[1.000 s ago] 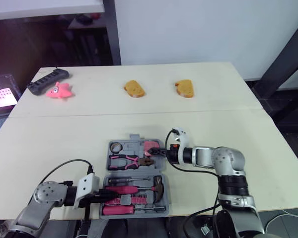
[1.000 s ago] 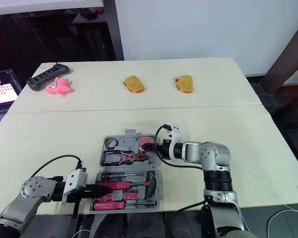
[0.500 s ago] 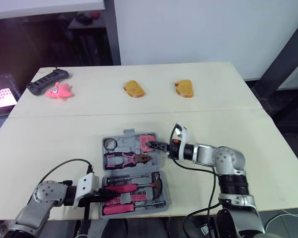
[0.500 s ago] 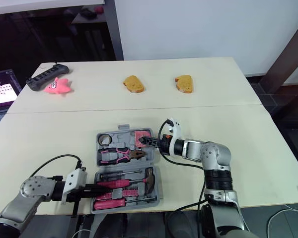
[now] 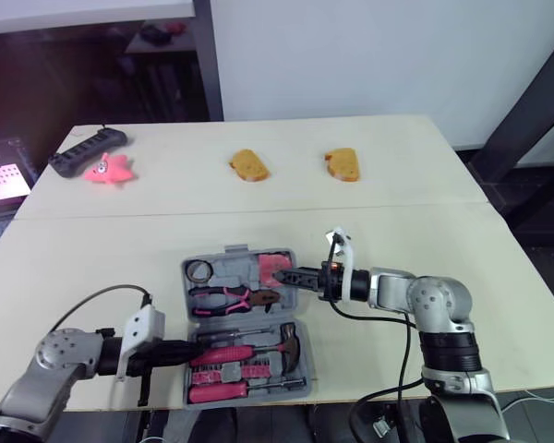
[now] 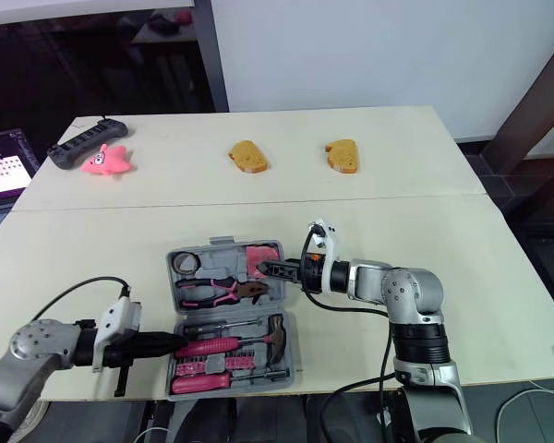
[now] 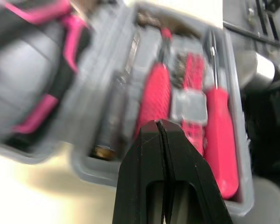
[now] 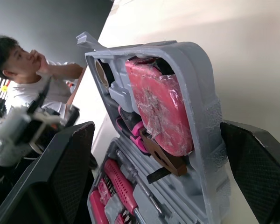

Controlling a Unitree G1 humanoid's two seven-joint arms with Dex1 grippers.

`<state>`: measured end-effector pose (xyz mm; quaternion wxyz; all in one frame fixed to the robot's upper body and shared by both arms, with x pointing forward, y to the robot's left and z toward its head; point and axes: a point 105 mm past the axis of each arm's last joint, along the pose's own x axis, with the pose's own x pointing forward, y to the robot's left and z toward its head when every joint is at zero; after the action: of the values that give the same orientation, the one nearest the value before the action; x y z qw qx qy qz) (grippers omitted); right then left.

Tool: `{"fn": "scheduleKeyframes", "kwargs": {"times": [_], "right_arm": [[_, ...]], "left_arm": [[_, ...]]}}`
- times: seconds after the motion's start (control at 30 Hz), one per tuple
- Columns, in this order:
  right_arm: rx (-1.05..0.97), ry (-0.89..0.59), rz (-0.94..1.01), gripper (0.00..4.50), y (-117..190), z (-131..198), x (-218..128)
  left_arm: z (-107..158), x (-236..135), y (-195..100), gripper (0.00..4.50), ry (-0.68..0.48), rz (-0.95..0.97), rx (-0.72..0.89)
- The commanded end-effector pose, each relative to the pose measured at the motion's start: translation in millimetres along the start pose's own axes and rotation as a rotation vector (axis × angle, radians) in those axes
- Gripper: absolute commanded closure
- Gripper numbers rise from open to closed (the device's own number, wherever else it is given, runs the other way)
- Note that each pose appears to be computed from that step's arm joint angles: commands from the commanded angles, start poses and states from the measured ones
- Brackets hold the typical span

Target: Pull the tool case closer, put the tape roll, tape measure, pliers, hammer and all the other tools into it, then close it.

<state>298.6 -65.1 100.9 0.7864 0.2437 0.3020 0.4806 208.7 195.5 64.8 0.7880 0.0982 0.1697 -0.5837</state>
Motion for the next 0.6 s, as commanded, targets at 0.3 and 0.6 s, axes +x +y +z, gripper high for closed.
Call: {"fn": "scheduleKeyframes", "kwargs": {"times": [0.3,0.6], "right_arm": [[-0.365,0.334,0.331,0.05,101,-48,-39],[-0.573,0.187,0.196,0.05,128,-23,-110]], "left_arm": [[6,-80,6,4.5,0.036,0.13,-0.136],[50,-101,-5,4.5,0.02,0.103,-0.024]]}}
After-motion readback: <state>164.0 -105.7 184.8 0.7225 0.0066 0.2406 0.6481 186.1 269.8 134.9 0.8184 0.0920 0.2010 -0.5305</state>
